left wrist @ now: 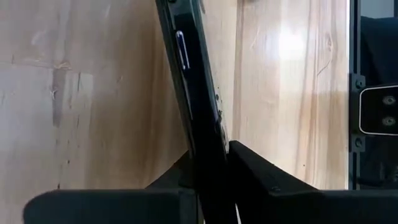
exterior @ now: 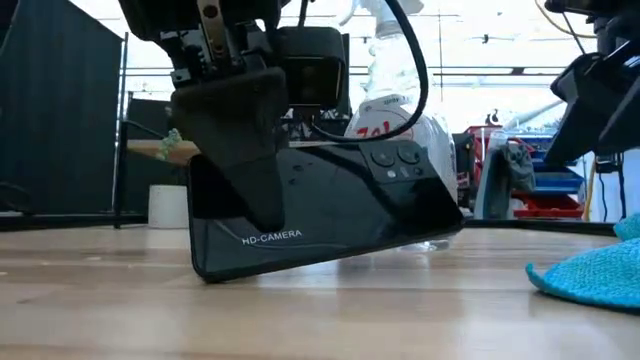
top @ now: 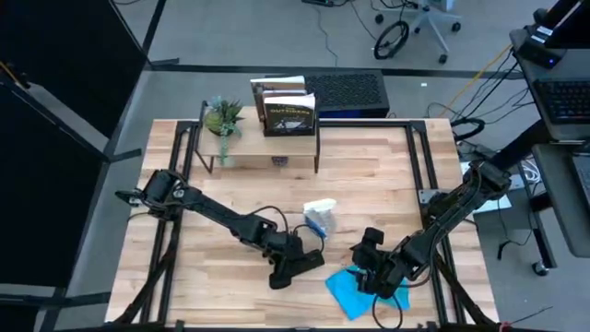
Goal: Apply microfiber cloth
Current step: Wipe the back of the black cellphone with a blue microfiber cloth
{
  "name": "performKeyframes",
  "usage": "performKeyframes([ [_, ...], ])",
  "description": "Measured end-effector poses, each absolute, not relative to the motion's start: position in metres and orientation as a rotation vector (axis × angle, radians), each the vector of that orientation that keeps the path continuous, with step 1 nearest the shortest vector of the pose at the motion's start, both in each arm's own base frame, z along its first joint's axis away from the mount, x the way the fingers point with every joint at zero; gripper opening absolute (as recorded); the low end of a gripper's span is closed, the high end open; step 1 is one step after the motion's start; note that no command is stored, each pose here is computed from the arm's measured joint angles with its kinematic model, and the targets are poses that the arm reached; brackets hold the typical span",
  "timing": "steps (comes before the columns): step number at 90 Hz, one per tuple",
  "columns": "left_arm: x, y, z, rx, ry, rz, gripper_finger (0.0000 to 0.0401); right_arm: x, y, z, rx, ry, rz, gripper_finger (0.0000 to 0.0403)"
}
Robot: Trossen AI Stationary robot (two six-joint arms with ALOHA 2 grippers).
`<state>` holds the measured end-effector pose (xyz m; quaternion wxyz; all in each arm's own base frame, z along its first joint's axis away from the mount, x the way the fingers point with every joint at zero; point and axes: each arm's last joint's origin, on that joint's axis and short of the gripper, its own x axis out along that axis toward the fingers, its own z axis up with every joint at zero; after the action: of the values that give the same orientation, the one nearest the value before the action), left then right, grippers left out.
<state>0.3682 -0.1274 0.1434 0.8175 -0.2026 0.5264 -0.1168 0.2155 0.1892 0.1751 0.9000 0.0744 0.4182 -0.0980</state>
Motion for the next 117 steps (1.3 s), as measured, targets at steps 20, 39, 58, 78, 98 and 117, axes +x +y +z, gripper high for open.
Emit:
performKeyframes([
  [20,0.368,-0.127,0.143,-0.431,1.120,-0.244,0.0044,0.216,0.190,0.176,0.161,0.859,-0.199,0.0302],
  [39,0.368,-0.126,0.143,-0.424,1.122,-0.231,0.0064,0.216,0.190,0.176,0.162,0.859,-0.199,0.0302],
  [58,0.368,-0.126,0.142,-0.422,1.123,-0.230,0.0113,0.216,0.190,0.176,0.161,0.860,-0.199,0.0302],
  [78,0.368,-0.120,0.141,-0.427,1.144,-0.211,0.0125,0.215,0.190,0.175,0.144,0.894,-0.175,0.0302],
  [98,0.369,-0.112,0.141,-0.420,1.148,-0.203,0.0125,0.213,0.193,0.173,0.184,0.999,-0.076,0.0302],
  [117,0.370,-0.110,0.142,-0.419,1.140,-0.204,0.0125,0.209,0.198,0.172,0.253,1.126,0.047,0.0302],
])
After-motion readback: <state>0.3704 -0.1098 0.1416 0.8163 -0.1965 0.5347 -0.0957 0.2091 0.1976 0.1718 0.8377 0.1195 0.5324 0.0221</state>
